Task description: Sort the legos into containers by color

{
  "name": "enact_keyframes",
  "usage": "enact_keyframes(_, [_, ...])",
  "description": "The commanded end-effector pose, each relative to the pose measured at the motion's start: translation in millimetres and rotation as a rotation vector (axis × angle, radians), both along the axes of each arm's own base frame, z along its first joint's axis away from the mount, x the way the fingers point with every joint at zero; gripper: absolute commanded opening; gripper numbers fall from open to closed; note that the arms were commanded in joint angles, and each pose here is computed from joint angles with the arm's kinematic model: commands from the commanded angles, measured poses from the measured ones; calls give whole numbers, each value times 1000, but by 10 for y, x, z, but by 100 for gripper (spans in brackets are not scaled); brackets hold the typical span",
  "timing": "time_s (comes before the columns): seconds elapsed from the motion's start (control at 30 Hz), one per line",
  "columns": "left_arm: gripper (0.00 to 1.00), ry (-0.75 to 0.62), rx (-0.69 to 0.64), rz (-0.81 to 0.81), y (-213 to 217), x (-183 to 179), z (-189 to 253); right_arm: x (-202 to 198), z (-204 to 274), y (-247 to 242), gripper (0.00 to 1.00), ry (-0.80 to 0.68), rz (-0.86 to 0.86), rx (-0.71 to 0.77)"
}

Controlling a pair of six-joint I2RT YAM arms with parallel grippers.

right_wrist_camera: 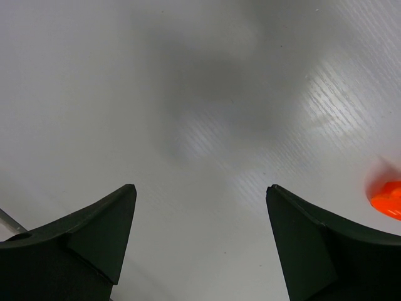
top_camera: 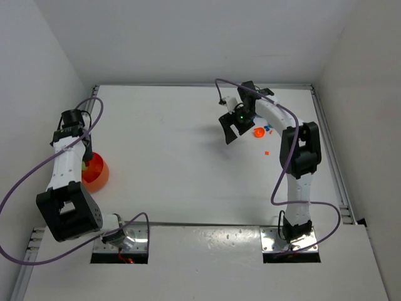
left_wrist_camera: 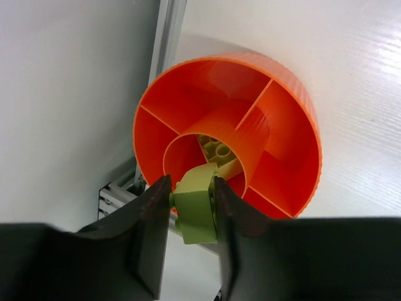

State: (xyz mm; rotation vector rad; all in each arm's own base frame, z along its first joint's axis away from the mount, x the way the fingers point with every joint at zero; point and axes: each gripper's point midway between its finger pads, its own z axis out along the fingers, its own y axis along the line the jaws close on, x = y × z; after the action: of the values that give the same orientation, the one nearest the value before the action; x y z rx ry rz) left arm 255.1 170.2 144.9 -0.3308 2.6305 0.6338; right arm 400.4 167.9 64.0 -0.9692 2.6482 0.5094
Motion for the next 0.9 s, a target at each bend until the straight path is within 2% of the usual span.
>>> enact_keyframes(0.0, [42,-18,42,13,83,-21,71,37,146,-23,85,-47,3,12])
enact_keyframes(0.07, [55,-26,45,13,81,-24,97,37,146,-23,85,-47,3,12])
enact_keyframes(0.2, [73,-85,56,-4,83,55,289,91,142,-89,85,-62,-13,-2])
enact_keyframes(0.33, [75,-204,69,-53,52,205,686,243,215,-265,85,-90,-78,-2])
enact_keyframes(0.37, [75,-265,75,-81,32,290,903,327,293,-310,85,-115,-92,4])
enact_keyframes(0.5, [78,-412,50,-173,-131,521,1432,575,431,-748,84,-164,-225,-16])
enact_keyframes(0.67, [85,-582,-68,-421,-813,834,1973,724,408,-1229,81,-196,-338,-94])
enact_keyframes(0.7, [89,-602,-138,-489,-1018,878,1976,772,418,-1313,81,-214,-357,-106])
enact_keyframes(0.73, [98,-622,-165,-525,-1142,900,2035,803,380,-1464,80,-216,-388,-123])
enact_keyframes(0.87, [100,-598,-276,-660,-1660,1101,1988,1045,440,-1880,77,-274,-486,-172])
